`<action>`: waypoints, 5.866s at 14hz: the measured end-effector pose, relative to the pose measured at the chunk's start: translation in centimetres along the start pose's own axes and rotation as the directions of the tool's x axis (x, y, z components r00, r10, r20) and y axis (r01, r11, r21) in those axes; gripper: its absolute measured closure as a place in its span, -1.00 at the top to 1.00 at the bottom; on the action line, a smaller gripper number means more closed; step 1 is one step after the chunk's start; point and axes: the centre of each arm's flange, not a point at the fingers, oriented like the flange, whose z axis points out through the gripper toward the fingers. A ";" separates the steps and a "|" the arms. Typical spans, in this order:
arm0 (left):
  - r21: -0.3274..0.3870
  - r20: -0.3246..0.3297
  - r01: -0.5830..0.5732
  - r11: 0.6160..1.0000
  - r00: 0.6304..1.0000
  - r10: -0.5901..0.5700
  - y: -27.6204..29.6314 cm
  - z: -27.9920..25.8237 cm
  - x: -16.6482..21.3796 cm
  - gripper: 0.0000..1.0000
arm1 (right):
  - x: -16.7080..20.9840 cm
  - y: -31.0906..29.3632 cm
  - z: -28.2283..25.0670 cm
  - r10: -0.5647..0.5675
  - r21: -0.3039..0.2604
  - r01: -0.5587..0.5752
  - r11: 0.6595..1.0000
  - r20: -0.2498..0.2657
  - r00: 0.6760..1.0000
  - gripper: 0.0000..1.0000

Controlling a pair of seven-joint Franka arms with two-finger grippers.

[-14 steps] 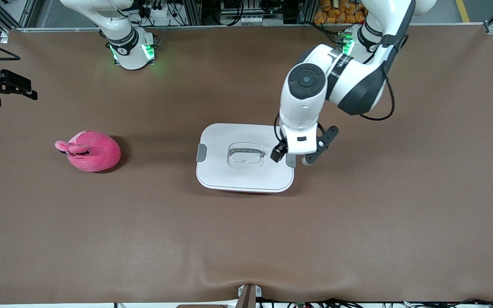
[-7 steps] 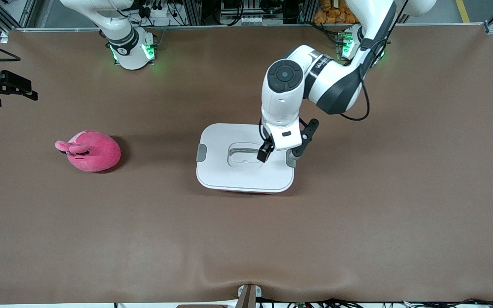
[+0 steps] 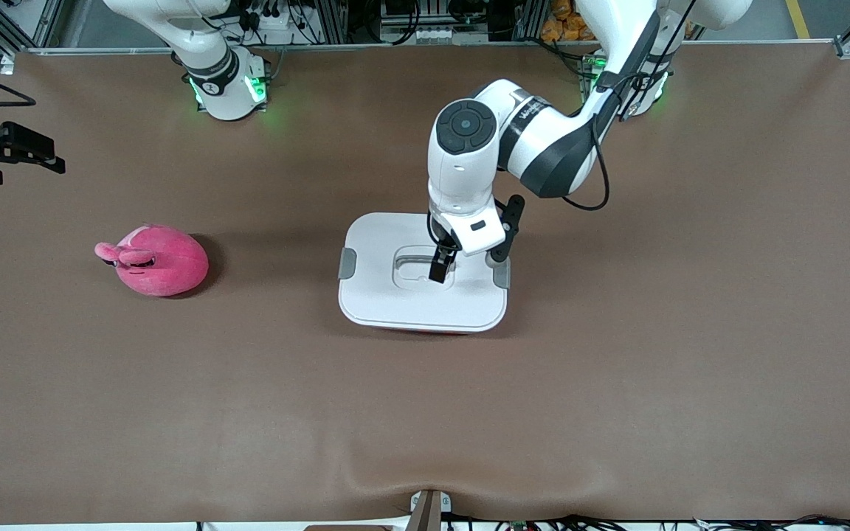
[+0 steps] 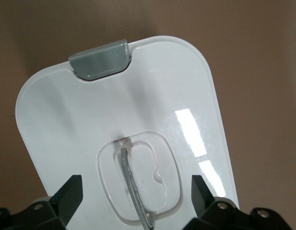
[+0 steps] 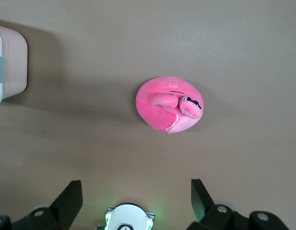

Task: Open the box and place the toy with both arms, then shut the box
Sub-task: 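Lower the left gripper and grasp the grey lid handle, then lift the lid with the left gripper while the right gripper reaches the flamingo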

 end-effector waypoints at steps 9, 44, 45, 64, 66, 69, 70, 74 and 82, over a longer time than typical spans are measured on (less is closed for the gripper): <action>0.007 -0.004 0.262 0.965 0.965 -0.261 -0.5 1.3 -2.6 1.00 | 0.4 0.1 0.5 0.001 0.002 -0.001 1.000 0.011 1.000 1.00; 0.014 -0.012 0.315 0.949 0.949 -0.315 -1.1 5.3 -5.3 -0.29 | 0.9 1.0 0.6 0.015 0.004 -0.015 1.000 0.011 1.000 1.00; 0.014 -0.012 0.315 0.949 0.949 -0.315 -1.1 5.3 -5.3 -0.40 | 0.9 1.0 0.6 0.015 0.003 -0.015 1.000 0.011 1.000 1.00; 0.005 -0.002 0.279 0.960 0.960 -0.279 -1.0 5.0 -5.5 -0.86 | 1.3 0.9 1.1 0.011 0.006 -0.012 1.000 0.024 1.000 1.00; 0.004 -0.001 0.270 0.963 0.963 -0.270 -1.0 5.0 -5.5 -0.86 | 1.4 0.7 1.2 0.008 0.007 -0.008 1.000 0.029 1.000 1.00; 0.002 0.001 0.256 0.967 0.967 -0.256 -0.9 4.9 -5.5 -0.86 | 1.5 0.4 1.3 -0.012 0.007 0.012 1.000 0.031 0.999 1.00; 0.002 0.002 0.250 0.968 0.968 -0.250 -0.9 4.9 -5.6 -0.86 | 1.5 0.3 1.3 -0.020 0.007 0.020 1.000 0.032 0.999 1.00; -0.005 0.008 0.226 0.974 0.974 -0.226 -0.8 4.5 -5.6 -0.86 | 2.3 -0.8 2.2 -0.054 0.008 0.054 0.999 0.050 0.997 1.00; -0.047 0.045 0.230 0.972 0.973 -0.228 -0.4 0.9 -5.7 -0.86 | 3.8 -0.9 4.1 -0.204 0.026 0.203 0.979 0.082 0.975 1.00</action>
